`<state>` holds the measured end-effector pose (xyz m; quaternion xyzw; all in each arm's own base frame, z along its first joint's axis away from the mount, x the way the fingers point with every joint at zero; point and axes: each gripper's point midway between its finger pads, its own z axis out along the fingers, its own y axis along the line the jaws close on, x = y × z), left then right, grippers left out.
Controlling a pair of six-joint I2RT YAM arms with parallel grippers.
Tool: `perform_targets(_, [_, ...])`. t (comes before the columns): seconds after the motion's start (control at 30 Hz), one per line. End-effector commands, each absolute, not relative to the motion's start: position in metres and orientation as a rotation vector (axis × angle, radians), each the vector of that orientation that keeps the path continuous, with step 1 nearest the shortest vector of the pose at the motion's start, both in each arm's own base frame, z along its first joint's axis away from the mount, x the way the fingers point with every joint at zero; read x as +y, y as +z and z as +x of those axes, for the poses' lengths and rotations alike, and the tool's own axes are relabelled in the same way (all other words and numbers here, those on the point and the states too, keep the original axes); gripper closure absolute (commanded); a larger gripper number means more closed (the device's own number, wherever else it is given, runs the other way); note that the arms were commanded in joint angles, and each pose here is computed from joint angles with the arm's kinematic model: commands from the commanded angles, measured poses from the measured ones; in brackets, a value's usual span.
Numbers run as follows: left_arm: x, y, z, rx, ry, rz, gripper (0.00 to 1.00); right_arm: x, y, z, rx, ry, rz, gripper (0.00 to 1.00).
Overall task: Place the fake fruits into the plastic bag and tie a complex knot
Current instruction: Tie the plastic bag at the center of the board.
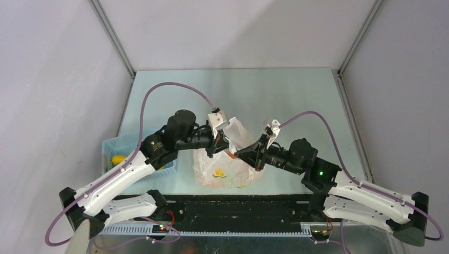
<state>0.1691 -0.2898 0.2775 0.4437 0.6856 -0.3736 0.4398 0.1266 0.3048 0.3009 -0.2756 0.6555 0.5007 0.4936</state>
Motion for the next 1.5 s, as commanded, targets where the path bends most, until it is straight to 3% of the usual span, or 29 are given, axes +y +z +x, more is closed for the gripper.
perform_targets(0.0, [-0.280, 0.284, 0.182, 1.707, -0.880, 0.989, 1.00, 0.313, 0.290, 0.133, 1.568, 1.183, -0.613, 1.00])
perform_targets(0.37, [-0.265, 0.273, 0.180, 1.749, -0.868, 0.906, 0.94, 0.327, 0.264, 0.137, 1.591, 1.177, -0.609, 1.00])
perform_targets(0.77, [-0.259, 0.253, 0.172, 1.807, -0.853, 0.955, 0.94, 0.298, 0.332, 0.148, 1.415, 1.127, -0.483, 1.00])
perform_targets(1.47, [-0.256, 0.247, 0.168, 1.799, -0.858, 0.957, 0.88, 0.279, 0.377, 0.178, 1.367, 0.975, -0.451, 1.00])
